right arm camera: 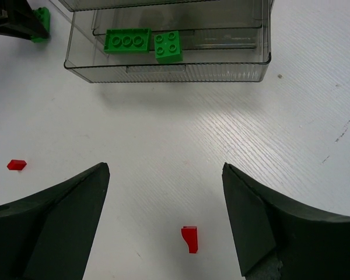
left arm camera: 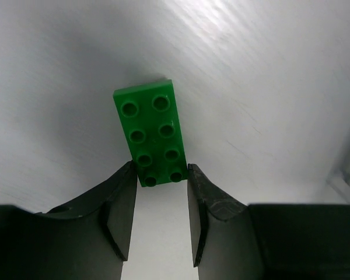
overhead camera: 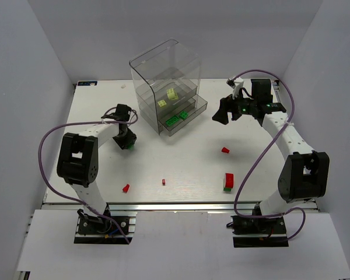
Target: Sort the legos into containers by color
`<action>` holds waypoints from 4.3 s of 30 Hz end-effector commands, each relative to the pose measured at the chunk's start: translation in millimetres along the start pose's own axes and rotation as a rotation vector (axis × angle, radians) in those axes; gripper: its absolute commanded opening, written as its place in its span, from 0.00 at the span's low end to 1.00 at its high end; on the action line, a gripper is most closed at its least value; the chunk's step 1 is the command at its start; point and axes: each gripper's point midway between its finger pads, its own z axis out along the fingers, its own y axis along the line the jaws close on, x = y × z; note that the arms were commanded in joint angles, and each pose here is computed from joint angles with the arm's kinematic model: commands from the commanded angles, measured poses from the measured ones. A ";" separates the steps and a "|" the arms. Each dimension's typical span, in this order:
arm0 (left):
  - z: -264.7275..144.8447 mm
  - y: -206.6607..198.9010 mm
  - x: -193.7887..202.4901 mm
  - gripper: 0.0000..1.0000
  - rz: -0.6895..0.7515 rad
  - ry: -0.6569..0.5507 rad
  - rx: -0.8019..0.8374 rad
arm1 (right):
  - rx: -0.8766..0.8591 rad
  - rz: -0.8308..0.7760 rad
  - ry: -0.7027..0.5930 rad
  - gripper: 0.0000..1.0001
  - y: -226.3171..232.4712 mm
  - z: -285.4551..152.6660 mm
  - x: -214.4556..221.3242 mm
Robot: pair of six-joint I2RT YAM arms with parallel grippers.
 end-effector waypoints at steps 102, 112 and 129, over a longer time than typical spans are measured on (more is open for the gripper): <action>-284.3 -54.7 92.2 0.75 0.454 -0.278 1.117 | -1.093 -1.788 0.191 0.89 105.9 -84.2 205.7; -275.3 -56.5 98.1 0.75 0.467 -0.248 1.106 | -1.072 -1.796 0.141 0.89 115.4 -58.9 203.3; -264.2 -55.7 103.3 0.75 0.444 -0.214 1.087 | -1.182 -1.767 0.193 0.76 117.2 -52.5 220.5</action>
